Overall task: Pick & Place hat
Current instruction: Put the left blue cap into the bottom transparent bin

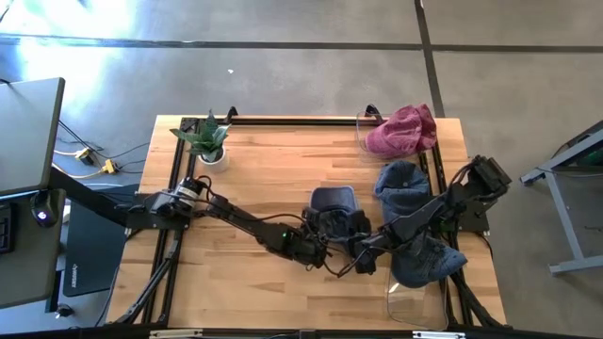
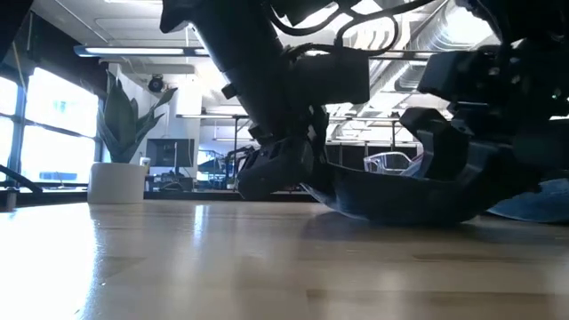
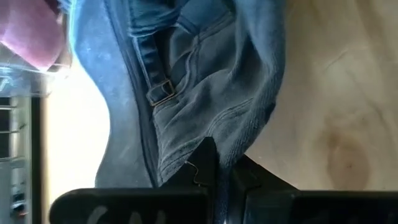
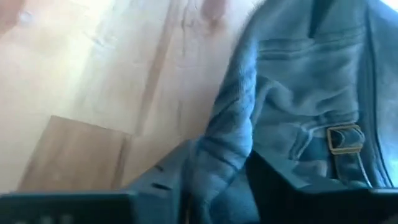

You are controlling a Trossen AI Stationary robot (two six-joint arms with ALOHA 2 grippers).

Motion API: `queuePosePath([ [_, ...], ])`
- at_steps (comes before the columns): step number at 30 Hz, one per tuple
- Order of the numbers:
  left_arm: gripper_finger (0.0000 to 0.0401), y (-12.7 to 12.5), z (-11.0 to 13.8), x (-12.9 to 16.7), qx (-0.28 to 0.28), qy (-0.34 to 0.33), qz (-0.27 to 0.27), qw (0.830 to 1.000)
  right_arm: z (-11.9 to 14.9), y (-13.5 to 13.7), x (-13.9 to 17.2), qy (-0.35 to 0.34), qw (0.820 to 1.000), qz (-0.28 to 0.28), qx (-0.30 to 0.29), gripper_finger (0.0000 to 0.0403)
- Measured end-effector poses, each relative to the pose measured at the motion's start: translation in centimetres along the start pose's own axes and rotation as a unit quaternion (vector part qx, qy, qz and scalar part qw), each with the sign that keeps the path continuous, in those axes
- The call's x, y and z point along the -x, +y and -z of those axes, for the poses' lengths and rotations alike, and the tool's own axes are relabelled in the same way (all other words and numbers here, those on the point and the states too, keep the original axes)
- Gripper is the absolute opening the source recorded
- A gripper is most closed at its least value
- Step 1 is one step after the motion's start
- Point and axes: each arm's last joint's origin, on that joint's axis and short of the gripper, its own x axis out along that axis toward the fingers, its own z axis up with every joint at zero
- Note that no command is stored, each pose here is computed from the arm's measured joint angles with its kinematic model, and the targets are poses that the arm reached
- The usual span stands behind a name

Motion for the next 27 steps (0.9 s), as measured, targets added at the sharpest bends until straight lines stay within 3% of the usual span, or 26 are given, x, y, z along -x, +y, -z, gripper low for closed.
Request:
queuePosePath([
  [4,0.0014,0.5,-0.7,0.3,0.004,-0.004,0.036,0.999,0.0,-0.3,-0.1,0.002,1.0,0.002,-0.002,0.006],
  [7,0.0053,0.9,-0.9,0.8,-0.011,0.013,0.053,0.998,0.0,-0.4,-0.1,0.001,1.0,0.01,0.007,0.0017],
  [11,0.0119,1.2,-0.4,1.9,-0.025,0.071,0.023,0.997,-0.1,-0.5,-0.1,-0.004,1.0,0.03,0.007,0.0041],
  [15,0.0159,1.2,0.7,3.7,-0.039,0.13,-0.068,0.988,-0.7,-1.1,1.1,-0.022,0.999,0.033,0.005,0.0044],
  [19,0.0167,1.2,2.6,5.1,-0.019,0.162,-0.128,0.978,-1.5,-2.3,3.7,-0.053,0.997,0.049,-0.005,0.0016],
  [24,0.0165,0.5,5.3,4.8,0.04,0.15,-0.148,0.977,-2.9,-4.8,8.9,-0.125,0.986,0.097,-0.044,0.0033],
  [27,0.0165,-0.4,6.7,3.8,0.062,0.137,-0.15,0.977,-4.2,-6.5,13.1,-0.178,0.976,0.106,-0.06,0.002],
])
